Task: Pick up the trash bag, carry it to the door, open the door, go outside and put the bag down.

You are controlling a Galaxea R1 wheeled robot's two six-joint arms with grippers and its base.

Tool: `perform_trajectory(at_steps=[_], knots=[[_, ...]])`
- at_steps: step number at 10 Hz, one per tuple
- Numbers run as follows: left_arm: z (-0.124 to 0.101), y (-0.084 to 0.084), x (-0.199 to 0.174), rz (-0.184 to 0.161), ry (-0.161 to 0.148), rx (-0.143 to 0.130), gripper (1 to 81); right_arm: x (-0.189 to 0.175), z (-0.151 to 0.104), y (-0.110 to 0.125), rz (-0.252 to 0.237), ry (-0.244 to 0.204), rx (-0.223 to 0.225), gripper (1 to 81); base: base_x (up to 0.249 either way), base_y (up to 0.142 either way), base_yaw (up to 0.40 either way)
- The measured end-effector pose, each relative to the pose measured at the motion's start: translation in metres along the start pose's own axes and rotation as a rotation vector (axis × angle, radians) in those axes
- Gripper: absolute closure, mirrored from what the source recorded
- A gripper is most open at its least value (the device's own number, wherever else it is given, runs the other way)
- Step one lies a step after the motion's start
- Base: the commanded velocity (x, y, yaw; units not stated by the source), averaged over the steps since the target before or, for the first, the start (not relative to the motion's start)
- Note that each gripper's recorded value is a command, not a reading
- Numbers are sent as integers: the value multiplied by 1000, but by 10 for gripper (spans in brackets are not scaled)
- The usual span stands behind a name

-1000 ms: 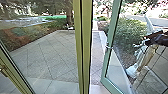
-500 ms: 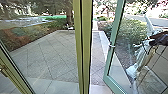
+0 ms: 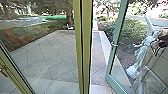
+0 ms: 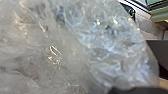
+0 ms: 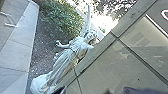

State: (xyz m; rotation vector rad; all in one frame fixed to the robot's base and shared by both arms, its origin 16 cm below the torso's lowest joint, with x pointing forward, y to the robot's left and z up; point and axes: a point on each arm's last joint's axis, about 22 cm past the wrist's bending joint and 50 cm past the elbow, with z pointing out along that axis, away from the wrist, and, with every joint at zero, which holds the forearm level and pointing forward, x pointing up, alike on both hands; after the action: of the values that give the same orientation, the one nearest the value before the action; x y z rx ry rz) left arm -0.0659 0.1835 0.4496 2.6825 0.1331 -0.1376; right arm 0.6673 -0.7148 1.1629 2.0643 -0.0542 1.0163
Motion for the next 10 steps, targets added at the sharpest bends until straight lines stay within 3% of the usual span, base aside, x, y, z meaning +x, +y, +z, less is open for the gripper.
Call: perform_trajectory(at_steps=[2,6,10], knots=[[0,0,0,0,0,0,811,-16,3,21,4,-23,-19,10,0,0,0],[0,0,2,2,4,-1,811,-18,2,24,5,-20,-17,10,0,0,0],[-2,-2,15,21,40,0,811,-21,-16,61,41,-2,-41,10,0,0,0]])
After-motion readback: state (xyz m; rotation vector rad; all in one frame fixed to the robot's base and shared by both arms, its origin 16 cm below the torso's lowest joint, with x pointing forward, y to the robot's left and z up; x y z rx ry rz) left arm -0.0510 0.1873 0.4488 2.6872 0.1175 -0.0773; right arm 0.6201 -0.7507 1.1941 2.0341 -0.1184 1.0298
